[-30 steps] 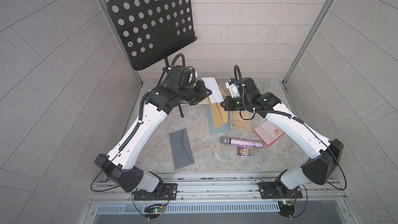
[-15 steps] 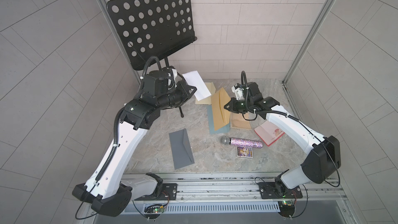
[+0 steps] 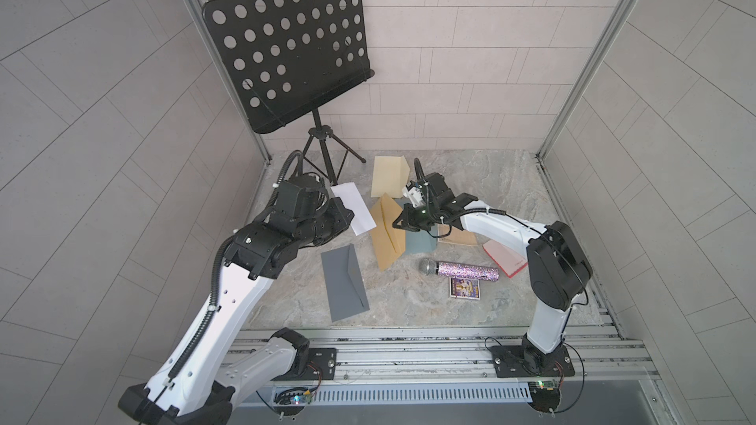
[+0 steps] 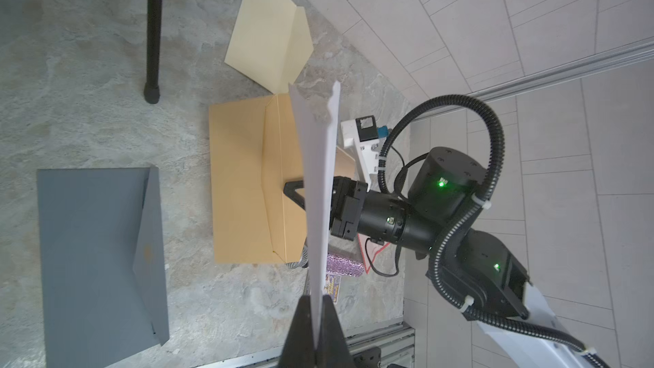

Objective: Take the letter paper out of the envelope
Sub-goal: Take out the letter paper from the envelope, then place the envelope at the center of the board.

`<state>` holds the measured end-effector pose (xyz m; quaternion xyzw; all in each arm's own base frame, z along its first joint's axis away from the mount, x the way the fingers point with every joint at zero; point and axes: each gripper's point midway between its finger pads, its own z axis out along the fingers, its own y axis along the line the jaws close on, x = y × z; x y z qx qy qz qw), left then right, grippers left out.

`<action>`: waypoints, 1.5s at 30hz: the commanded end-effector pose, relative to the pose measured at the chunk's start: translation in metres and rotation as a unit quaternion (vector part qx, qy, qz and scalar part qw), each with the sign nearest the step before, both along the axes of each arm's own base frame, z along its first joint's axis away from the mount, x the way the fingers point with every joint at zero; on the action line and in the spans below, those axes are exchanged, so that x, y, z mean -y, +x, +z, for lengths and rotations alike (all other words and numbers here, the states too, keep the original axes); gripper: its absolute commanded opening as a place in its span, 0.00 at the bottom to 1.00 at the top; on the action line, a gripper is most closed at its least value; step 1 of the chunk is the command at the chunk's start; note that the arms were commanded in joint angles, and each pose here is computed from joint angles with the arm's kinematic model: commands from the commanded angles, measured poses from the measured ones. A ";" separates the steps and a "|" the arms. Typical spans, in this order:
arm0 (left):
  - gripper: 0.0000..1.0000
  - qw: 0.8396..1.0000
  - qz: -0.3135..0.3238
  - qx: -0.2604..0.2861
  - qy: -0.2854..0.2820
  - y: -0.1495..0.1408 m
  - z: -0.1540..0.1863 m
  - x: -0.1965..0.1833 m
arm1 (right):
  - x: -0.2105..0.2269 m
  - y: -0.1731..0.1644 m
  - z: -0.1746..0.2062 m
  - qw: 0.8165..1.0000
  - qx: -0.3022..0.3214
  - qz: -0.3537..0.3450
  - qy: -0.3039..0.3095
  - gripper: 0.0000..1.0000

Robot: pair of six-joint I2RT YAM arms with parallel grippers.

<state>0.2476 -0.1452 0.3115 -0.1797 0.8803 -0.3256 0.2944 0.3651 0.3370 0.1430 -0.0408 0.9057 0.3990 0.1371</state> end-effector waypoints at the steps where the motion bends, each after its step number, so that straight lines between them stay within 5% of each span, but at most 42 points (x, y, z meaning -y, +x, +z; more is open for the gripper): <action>1: 0.00 0.999 0.016 -0.014 0.027 -0.007 -0.019 -0.013 | -0.015 0.018 0.012 0.999 0.025 0.009 0.022 0.00; 15: 0.00 0.999 0.016 -0.016 0.036 -0.013 -0.020 -0.017 | -0.026 0.032 -0.046 0.999 -0.028 0.013 0.015 0.01; 24: 0.00 0.999 0.005 -0.019 0.030 -0.005 -0.021 -0.010 | 0.000 0.031 -0.063 0.997 -0.041 0.005 -0.059 0.52; 26: 0.00 0.999 0.004 -0.019 0.029 -0.003 -0.020 -0.008 | 0.007 0.034 -0.055 0.997 -0.028 -0.002 -0.069 0.64; 30: 0.00 1.000 -0.002 -0.018 0.023 0.002 -0.018 -0.003 | 0.018 0.041 -0.030 0.997 -0.006 -0.018 -0.075 0.69; 38: 0.00 1.000 -0.014 -0.002 0.005 0.018 0.003 0.011 | 0.047 0.050 0.047 0.994 0.056 -0.068 -0.067 0.69; 45: 0.00 0.999 -0.025 0.027 -0.034 0.041 0.036 0.030 | 0.068 0.038 0.157 0.985 0.128 -0.112 0.016 0.61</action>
